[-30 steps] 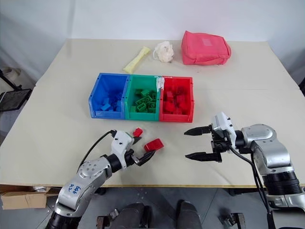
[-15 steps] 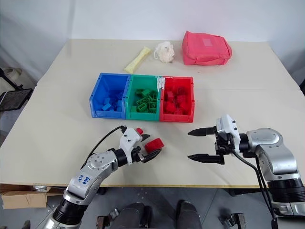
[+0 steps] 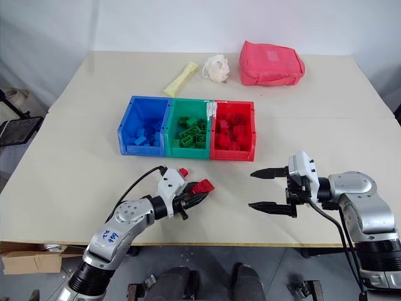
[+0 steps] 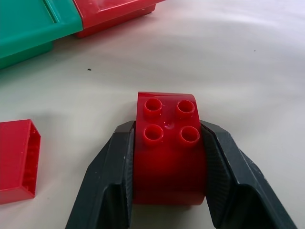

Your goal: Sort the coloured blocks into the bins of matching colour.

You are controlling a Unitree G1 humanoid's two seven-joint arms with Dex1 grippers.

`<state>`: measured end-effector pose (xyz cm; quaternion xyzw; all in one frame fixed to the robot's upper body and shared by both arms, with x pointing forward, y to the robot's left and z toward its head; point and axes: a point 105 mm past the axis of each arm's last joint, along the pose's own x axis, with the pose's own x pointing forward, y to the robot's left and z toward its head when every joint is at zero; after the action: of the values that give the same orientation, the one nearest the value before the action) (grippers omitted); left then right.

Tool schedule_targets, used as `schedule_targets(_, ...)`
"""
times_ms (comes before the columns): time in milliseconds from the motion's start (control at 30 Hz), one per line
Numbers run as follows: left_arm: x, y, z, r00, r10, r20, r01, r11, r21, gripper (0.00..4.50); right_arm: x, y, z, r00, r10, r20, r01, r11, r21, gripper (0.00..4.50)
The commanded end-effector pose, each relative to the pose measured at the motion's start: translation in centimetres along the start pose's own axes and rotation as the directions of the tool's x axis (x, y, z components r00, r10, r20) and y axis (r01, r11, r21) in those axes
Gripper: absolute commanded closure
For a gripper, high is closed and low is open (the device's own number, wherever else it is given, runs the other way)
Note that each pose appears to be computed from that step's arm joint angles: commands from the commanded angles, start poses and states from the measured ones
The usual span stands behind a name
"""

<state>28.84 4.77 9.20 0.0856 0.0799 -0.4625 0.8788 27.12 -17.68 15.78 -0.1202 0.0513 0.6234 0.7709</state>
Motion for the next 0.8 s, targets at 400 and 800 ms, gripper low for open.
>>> schedule_targets(400,1.4,0.9,7.7,0.966,-0.074,0.249,0.035,0.987,0.159,2.99,-1.9,-0.6,2.3,0.979,-0.172,0.110,0.178,0.983,-0.045,0.00)
schedule_targets(800,8.7,3.4,13.8,0.931,-0.120,0.344,0.035,0.969,0.245,2.99,-2.8,1.1,2.2,0.923,-0.346,0.170,0.355,0.934,-0.027,0.00)
